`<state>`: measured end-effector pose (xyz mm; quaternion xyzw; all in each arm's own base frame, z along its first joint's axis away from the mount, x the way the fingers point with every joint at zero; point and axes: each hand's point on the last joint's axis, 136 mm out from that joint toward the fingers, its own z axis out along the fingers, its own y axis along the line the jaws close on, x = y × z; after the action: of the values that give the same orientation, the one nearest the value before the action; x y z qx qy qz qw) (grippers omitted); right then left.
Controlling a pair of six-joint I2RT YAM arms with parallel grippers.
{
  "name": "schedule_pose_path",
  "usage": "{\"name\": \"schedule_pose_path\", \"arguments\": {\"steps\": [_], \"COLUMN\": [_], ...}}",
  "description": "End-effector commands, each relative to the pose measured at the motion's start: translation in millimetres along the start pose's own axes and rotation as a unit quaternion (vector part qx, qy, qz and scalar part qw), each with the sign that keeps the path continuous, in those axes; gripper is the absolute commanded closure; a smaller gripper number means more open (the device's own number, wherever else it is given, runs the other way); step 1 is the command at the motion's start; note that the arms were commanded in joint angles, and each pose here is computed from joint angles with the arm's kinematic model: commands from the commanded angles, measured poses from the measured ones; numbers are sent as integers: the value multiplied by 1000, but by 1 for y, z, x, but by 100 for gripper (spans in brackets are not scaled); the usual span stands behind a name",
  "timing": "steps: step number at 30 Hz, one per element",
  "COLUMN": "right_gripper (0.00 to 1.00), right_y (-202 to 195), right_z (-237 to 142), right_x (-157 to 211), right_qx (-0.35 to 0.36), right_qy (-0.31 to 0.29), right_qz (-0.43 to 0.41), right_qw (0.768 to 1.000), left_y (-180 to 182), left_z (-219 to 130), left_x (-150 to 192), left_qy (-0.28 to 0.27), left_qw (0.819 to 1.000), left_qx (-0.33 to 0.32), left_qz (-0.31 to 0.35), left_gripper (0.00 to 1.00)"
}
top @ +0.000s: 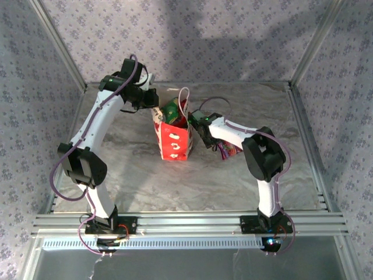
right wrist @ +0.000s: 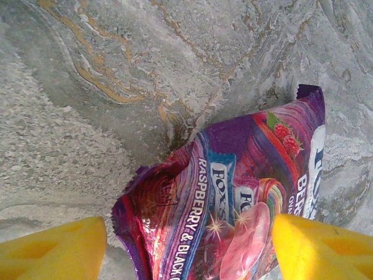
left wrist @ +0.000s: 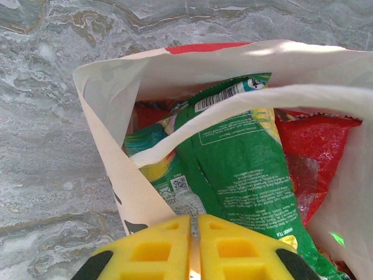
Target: Place the snacks into the paper bag
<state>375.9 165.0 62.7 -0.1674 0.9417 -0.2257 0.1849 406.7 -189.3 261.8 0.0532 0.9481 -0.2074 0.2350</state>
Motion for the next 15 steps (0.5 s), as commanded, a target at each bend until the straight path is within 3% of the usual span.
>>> {"name": "schedule_pose_path", "arguments": {"steps": [1, 10, 15], "right_gripper": [24, 25, 36], "right_y": [-3, -4, -13], "right_z": [8, 27, 32], "right_x": [7, 19, 24], "right_qx": [26, 38, 45], "right_qy": [18, 44, 53], "right_qz": [-23, -28, -14], "right_qw": [999, 998, 997], "left_y": [6, 3, 3], "left_z": [11, 5, 7], "left_x": [8, 3, 4], "left_qy": [29, 25, 29], "left_qw": [1000, 1000, 1000], "left_qx": [-4, -4, -4], "left_qz": [-9, -7, -9], "left_gripper": [88, 88, 88]}}
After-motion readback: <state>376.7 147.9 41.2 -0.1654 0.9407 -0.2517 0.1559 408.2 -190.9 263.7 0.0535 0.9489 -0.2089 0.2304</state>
